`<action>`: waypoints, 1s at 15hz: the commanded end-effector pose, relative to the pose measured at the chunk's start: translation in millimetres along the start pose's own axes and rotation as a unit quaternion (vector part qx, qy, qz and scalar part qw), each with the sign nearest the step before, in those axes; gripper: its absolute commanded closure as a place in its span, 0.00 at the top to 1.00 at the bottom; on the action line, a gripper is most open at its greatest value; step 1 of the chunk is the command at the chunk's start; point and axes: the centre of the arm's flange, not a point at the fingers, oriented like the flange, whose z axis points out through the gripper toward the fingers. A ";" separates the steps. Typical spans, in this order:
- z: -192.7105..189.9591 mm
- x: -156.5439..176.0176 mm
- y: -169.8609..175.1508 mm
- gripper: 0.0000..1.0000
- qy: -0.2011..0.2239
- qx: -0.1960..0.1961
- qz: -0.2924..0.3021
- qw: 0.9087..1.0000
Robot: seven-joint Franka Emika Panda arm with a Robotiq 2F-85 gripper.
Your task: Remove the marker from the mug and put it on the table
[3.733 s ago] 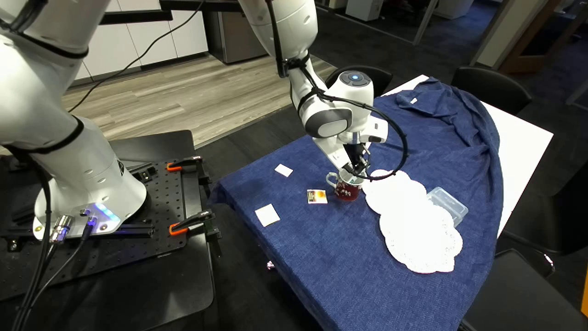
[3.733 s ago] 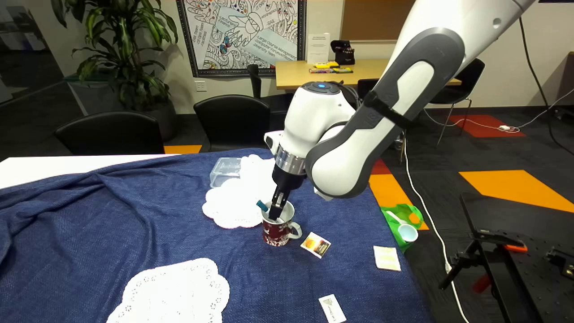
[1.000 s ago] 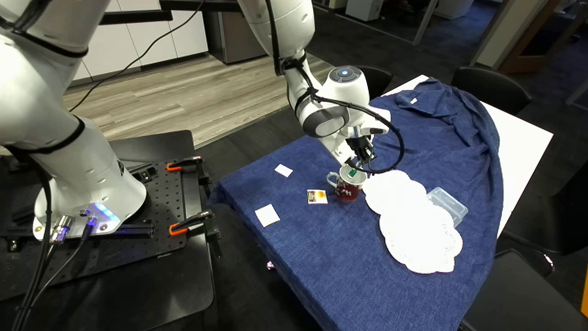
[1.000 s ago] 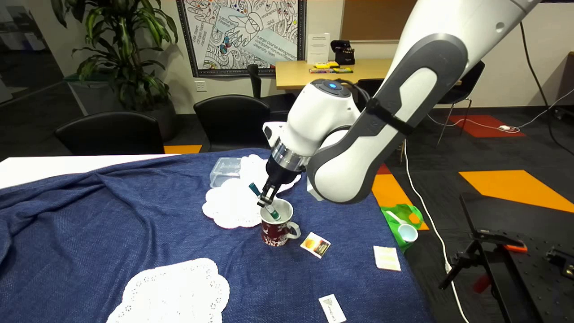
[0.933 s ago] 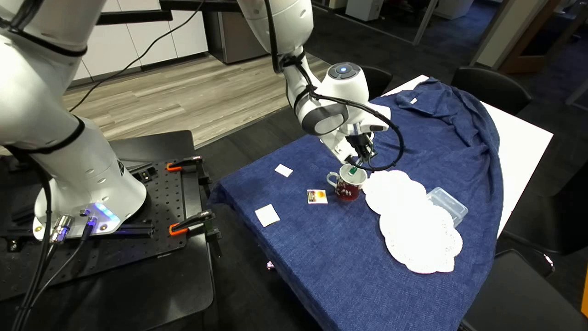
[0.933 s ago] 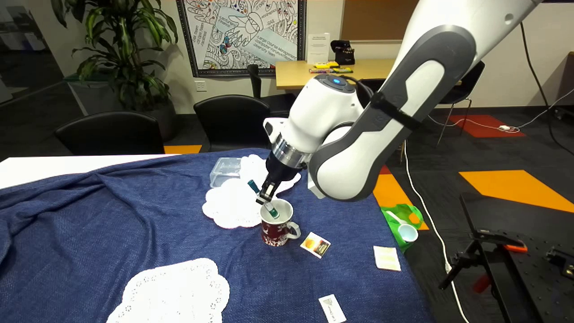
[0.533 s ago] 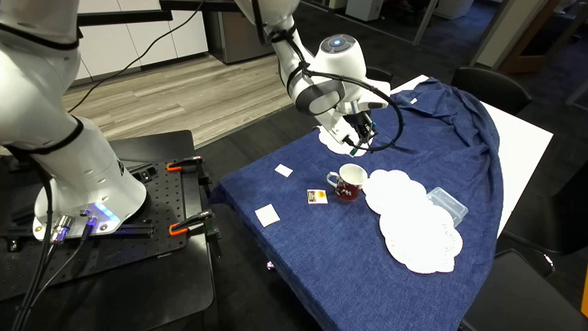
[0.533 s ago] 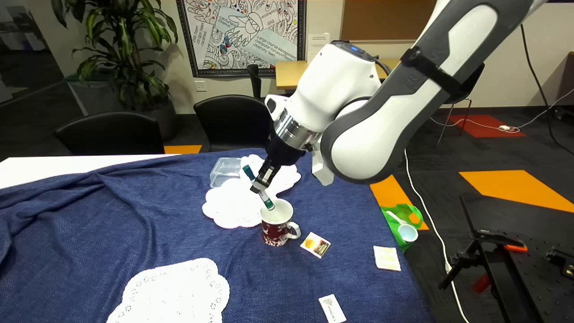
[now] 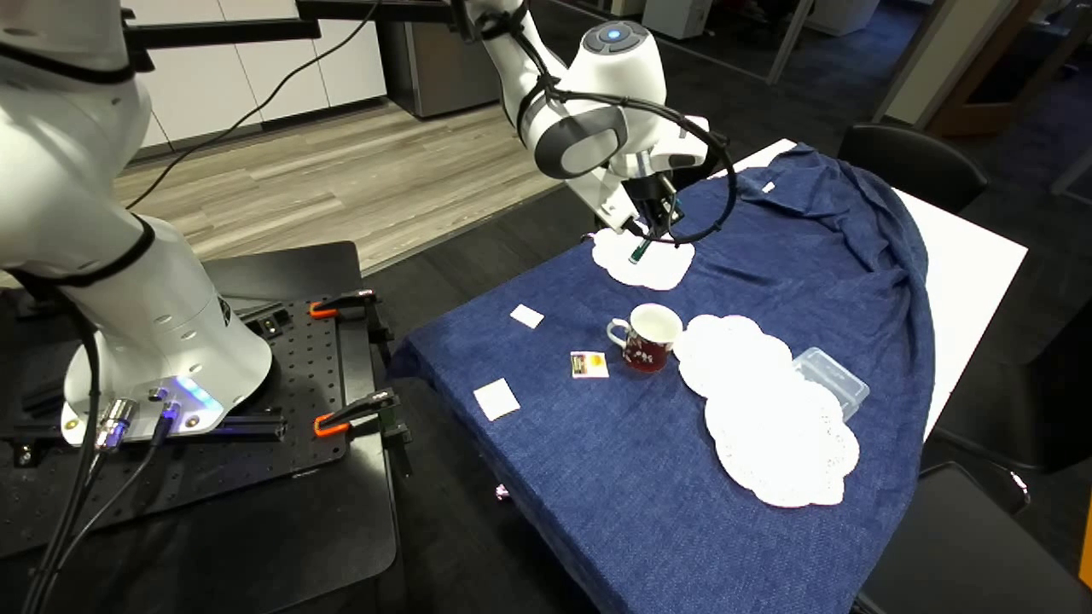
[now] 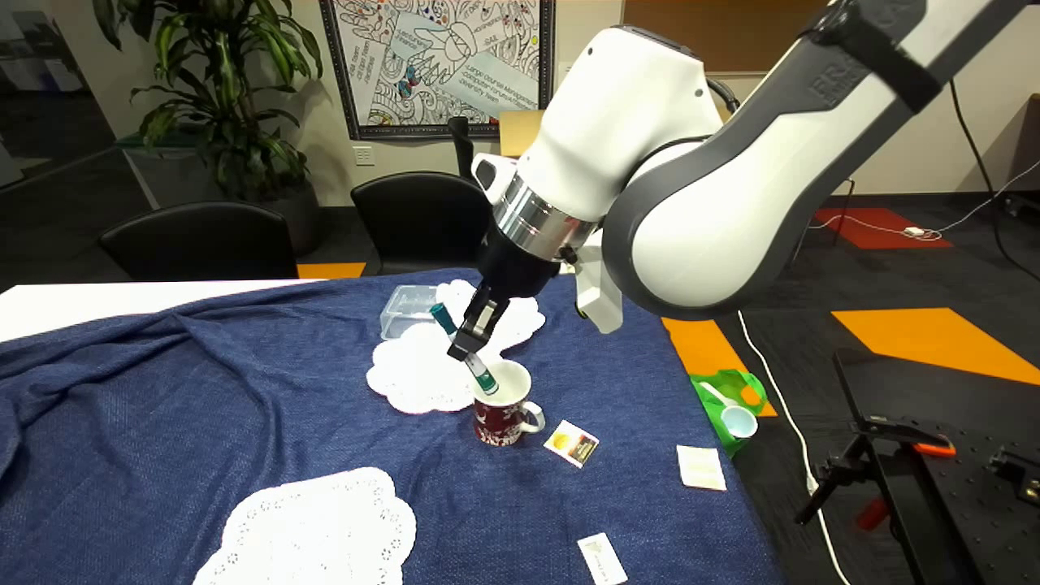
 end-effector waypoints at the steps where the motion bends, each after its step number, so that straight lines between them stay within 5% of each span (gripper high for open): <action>1: -13.5 -1.7 -13.6 0.05 -0.029 0.001 0.005 1.000; 3: 0.1 -1.1 -7.4 0.05 -0.020 0.003 -0.006 1.000; 4: 1.0 -1.6 -9.5 0.20 -0.022 0.004 -0.008 1.000; 7: 3.2 -3.2 -9.6 0.20 -0.024 0.004 -0.008 1.000; 8: 3.4 -3.5 -8.9 0.05 -0.025 0.004 -0.007 1.000; 15: 30.6 -12.7 -41.5 0.05 0.047 -0.096 0.071 0.992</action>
